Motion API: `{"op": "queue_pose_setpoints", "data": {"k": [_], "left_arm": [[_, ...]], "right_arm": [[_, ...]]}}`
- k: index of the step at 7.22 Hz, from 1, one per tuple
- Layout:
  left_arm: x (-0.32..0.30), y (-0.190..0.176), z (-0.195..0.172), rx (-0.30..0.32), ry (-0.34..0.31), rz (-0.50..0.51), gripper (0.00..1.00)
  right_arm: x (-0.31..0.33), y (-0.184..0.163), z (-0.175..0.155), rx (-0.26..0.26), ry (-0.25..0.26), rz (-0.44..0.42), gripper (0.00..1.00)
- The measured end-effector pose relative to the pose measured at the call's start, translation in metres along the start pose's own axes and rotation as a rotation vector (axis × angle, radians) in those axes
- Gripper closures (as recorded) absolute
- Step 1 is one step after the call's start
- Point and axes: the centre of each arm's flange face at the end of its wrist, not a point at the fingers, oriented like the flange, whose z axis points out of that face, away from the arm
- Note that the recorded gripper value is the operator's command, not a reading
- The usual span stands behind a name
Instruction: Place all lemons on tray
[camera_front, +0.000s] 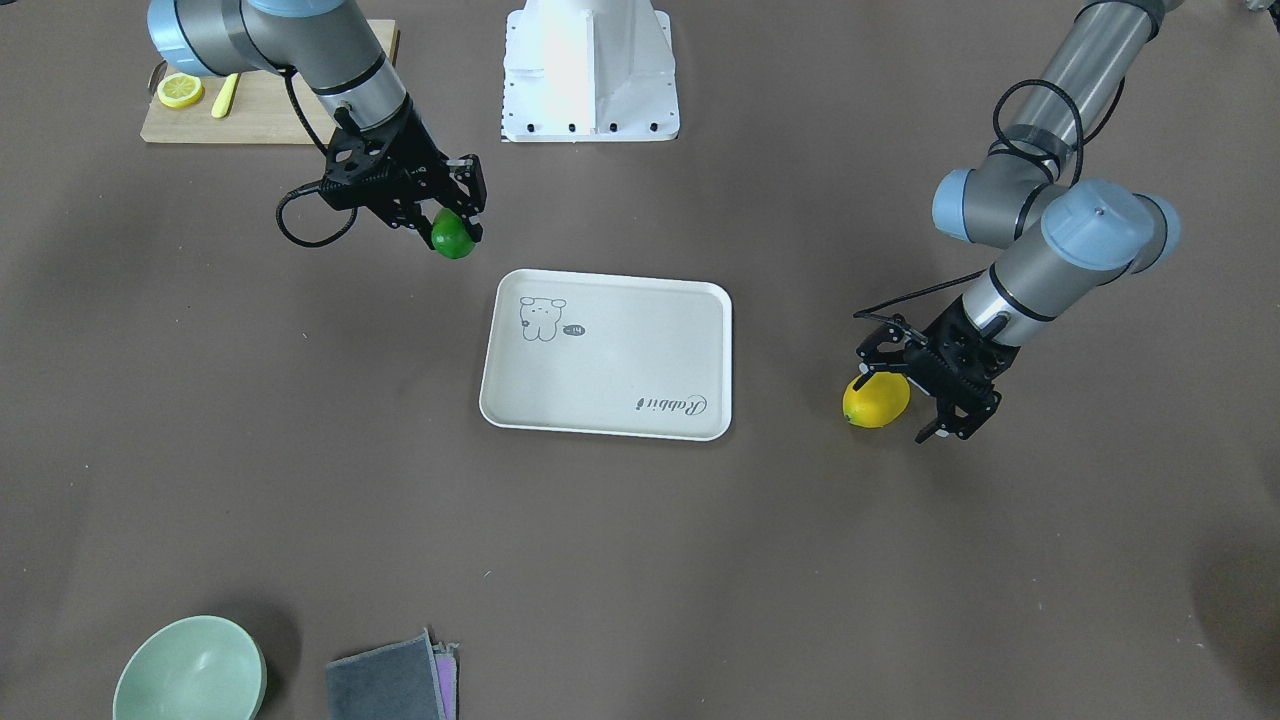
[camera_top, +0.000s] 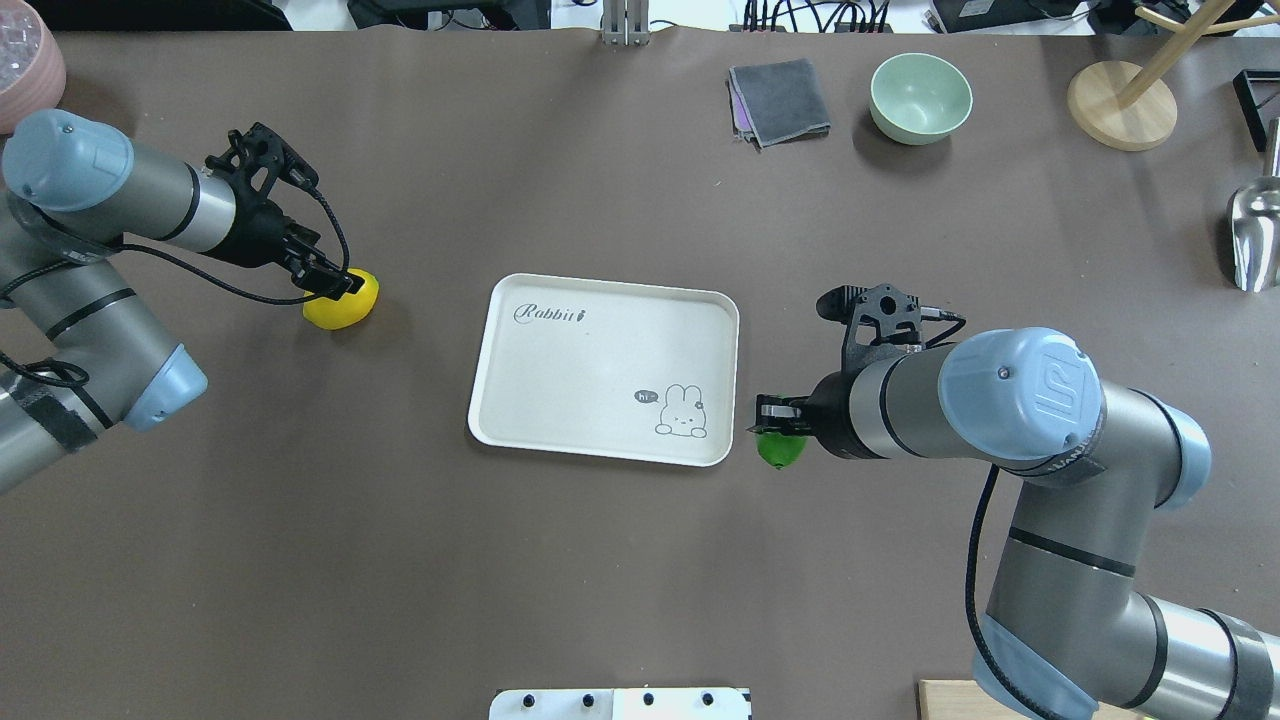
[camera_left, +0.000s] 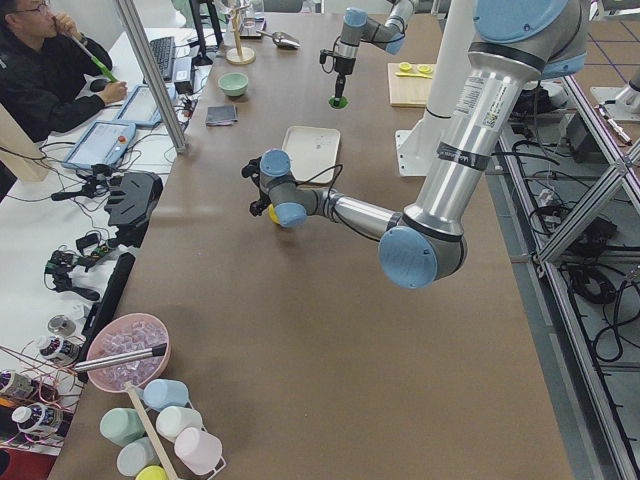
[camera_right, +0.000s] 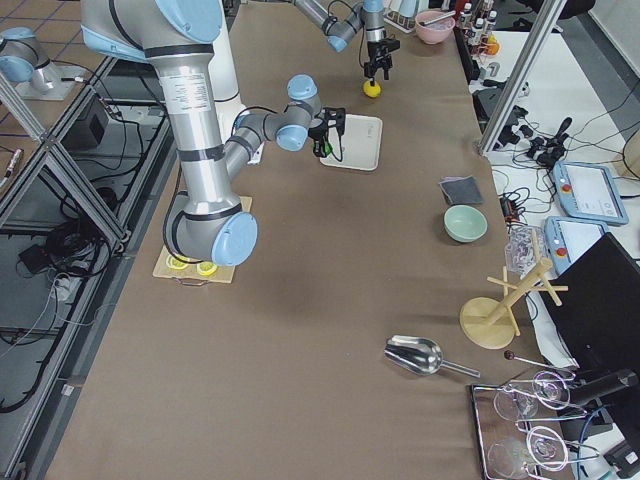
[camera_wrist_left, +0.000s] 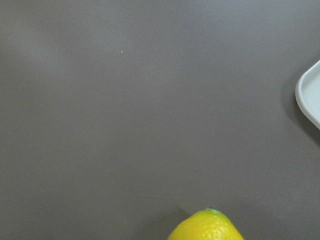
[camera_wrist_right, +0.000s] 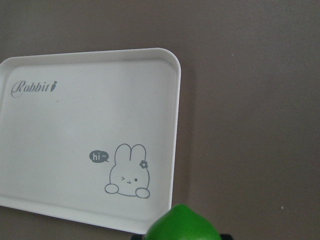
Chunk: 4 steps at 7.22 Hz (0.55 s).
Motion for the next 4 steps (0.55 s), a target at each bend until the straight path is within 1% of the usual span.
{"op": "queue_pose_setpoints", "data": {"k": [2, 4], "left_arm": [[0.004, 0.002, 0.004, -0.006, 0.009, 0.002, 0.03], [0.015, 0.009, 0.017, -0.026, 0.024, 0.011, 0.03]], "right_arm": [[-0.001, 0.001, 0.001, -0.003, -0.001, -0.001, 1.00], [-0.010, 0.000, 0.004, -0.001, -0.010, -0.005, 1.00]]}}
